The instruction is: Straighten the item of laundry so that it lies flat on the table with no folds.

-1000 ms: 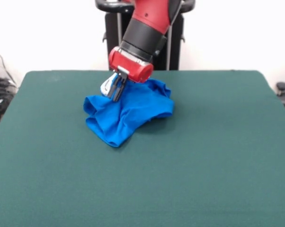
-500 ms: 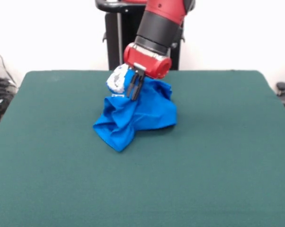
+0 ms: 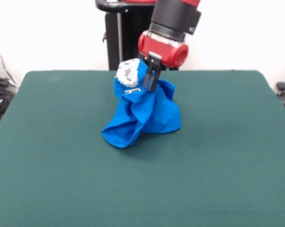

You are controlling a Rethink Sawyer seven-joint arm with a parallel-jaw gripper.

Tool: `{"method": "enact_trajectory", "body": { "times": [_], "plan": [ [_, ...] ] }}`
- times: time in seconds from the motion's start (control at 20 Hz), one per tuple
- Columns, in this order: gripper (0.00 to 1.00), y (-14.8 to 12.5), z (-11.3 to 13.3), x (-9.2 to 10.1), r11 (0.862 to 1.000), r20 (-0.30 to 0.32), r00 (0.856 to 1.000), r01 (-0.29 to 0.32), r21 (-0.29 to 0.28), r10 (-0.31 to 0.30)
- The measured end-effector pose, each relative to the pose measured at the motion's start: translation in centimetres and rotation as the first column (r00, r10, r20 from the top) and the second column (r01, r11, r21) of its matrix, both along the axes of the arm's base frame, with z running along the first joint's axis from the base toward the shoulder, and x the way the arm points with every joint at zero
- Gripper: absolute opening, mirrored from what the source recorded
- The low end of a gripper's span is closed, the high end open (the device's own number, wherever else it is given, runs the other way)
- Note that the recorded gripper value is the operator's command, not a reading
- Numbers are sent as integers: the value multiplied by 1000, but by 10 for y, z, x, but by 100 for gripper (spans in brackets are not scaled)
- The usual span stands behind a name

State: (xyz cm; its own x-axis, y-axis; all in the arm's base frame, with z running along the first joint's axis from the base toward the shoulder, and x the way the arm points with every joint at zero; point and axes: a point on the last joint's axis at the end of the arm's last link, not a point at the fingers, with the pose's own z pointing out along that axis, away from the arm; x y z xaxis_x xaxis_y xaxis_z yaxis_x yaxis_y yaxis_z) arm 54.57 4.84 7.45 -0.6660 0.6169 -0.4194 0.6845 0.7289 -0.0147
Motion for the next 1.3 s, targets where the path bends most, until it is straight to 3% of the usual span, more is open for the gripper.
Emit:
{"method": "enact_trajectory", "body": {
  "times": [0.2, 0.35, 0.45, 0.6, 0.7, 0.8, 0.95, 1.15, 1.3],
  "plan": [
    [0, -22, 31, 15, 998, 13, 999, 49, 46, -50],
    [0, -54, 52, 21, 992, 30, 995, 95, 81, -98],
    [0, -101, 73, 23, 979, 55, 984, 163, 121, -171],
    [0, -137, 86, 19, 967, 71, 972, 212, 143, -224],
    [0, -182, 97, 9, 954, 85, 959, 254, 158, -269],
    [0, -207, 101, 1, 948, 92, 953, 272, 163, -289],
    [0, -238, 106, -12, 947, 95, 951, 278, 159, -295],
    [0, -261, 112, -32, 961, 75, 964, 244, 132, -255],
    [0, -263, 117, -41, 975, 47, 978, 196, 104, -202]
  ]
}}
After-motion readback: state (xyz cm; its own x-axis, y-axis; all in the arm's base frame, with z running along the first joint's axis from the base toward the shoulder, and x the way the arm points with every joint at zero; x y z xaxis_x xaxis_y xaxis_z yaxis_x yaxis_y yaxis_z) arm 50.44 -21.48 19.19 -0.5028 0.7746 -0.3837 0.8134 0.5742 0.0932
